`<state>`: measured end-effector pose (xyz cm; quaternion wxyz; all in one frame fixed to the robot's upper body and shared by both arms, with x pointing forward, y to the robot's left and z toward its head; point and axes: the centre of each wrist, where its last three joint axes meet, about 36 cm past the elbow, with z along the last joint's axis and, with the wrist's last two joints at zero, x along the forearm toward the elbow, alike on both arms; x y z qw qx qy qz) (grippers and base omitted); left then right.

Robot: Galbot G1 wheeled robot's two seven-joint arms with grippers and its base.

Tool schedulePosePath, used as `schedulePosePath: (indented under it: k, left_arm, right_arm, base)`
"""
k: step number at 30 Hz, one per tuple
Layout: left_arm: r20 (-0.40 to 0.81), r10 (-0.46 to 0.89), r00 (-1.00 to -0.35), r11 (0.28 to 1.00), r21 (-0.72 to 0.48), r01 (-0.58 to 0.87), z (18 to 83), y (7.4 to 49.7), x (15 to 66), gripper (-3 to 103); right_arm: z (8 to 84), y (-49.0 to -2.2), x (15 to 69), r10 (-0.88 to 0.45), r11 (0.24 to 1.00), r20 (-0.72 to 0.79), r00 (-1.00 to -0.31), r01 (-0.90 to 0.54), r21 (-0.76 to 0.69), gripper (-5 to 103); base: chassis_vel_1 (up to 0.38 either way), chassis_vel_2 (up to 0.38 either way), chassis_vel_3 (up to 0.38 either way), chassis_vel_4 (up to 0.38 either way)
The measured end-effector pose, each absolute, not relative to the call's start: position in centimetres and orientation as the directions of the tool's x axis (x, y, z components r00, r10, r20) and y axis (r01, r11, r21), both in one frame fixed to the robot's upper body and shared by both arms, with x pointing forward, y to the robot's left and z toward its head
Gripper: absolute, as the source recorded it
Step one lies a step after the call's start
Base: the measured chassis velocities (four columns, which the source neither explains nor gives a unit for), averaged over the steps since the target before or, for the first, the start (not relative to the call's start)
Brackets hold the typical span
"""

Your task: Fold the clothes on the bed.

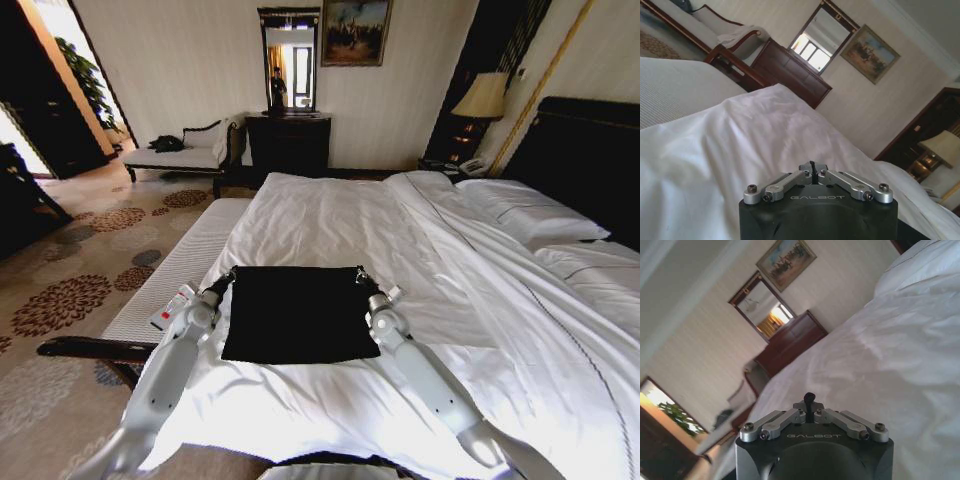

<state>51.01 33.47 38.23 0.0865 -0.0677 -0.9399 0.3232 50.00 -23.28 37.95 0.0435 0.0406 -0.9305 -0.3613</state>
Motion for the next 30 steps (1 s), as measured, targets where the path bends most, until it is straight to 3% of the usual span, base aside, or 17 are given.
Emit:
schedulePosePath:
  k: [20,30]
  left_arm:
    - [0.198,0.197,-0.960,0.830,-0.554,0.056,34.8,33.1,39.4,0]
    - [0.211,0.147,-0.966,0.857,-0.516,0.018,34.9,35.6,37.8,0]
  right_arm:
    - [35.7,-23.5,39.5,-0.109,0.756,0.098,-0.989,-0.018,0.654,2]
    - [34.7,-24.5,35.4,-0.064,0.781,0.189,-0.980,0.069,0.621,2]
  base:
    - [0.000,0.000,0.000,0.000]
    - [0.000,0.000,0.000,0.000]
